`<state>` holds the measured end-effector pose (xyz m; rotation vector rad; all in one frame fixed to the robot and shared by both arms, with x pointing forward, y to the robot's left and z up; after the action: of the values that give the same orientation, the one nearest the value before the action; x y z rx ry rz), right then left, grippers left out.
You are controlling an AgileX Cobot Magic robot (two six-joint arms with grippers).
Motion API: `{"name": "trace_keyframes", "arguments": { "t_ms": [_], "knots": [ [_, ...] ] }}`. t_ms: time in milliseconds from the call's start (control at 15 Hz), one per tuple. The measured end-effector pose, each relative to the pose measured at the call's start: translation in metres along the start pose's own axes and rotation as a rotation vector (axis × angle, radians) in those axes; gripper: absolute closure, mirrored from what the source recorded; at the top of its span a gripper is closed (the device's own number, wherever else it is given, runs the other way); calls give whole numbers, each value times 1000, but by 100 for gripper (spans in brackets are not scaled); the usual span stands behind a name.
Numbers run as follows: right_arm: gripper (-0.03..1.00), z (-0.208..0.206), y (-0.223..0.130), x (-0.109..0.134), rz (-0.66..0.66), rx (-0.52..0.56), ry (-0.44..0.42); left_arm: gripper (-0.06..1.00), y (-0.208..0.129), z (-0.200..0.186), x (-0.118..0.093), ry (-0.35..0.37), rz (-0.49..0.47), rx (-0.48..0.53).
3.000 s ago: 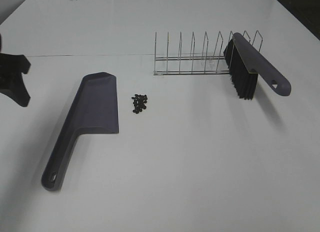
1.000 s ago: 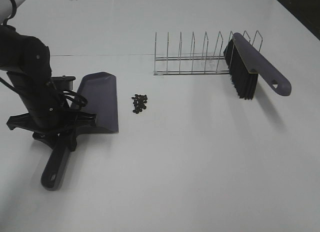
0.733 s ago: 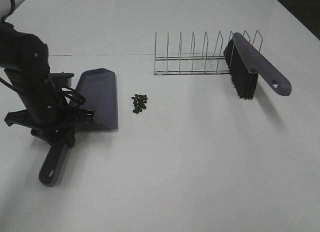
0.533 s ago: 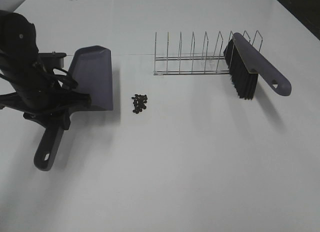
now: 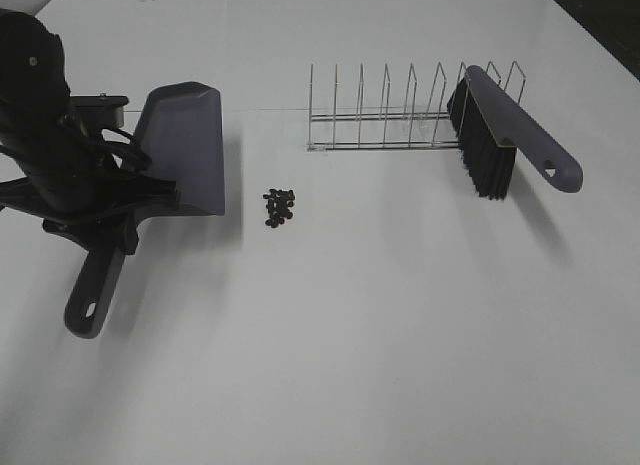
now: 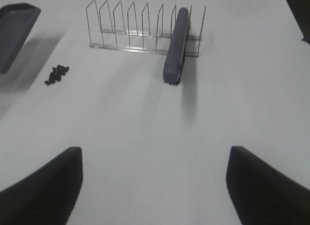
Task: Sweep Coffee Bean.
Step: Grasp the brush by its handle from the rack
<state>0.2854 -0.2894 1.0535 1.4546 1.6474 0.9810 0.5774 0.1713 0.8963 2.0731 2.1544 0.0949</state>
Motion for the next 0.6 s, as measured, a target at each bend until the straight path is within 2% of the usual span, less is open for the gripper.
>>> {"name": "trace_keyframes", "arguments": {
  "t_ms": [133,267,333,600],
  "knots": [
    [23,23,19,-2,-4,0,12,68,0,0,0,0,0,1],
    [24,51,34,1,-38,105,67,68,0,0,0,1,10,2],
    [26,87,56,4,-68,239,108,68,-1,0,0,2,30,5],
    [26,175,111,4,-72,420,130,68,-1,0,0,2,42,5]
  ]
}}
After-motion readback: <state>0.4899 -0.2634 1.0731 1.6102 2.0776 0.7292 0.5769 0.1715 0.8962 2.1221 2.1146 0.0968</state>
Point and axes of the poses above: a point on each arm's last joint axis where the gripper is mounted, z pointing out along that axis toward the gripper, x along the wrist's bending axis when the last joint is at zero, y = z × x, the point moved 3 cm from there along z, pointing out along that axis toward the gripper, and after that the axes turned 1 degree about -z, right-handed, at the moved point
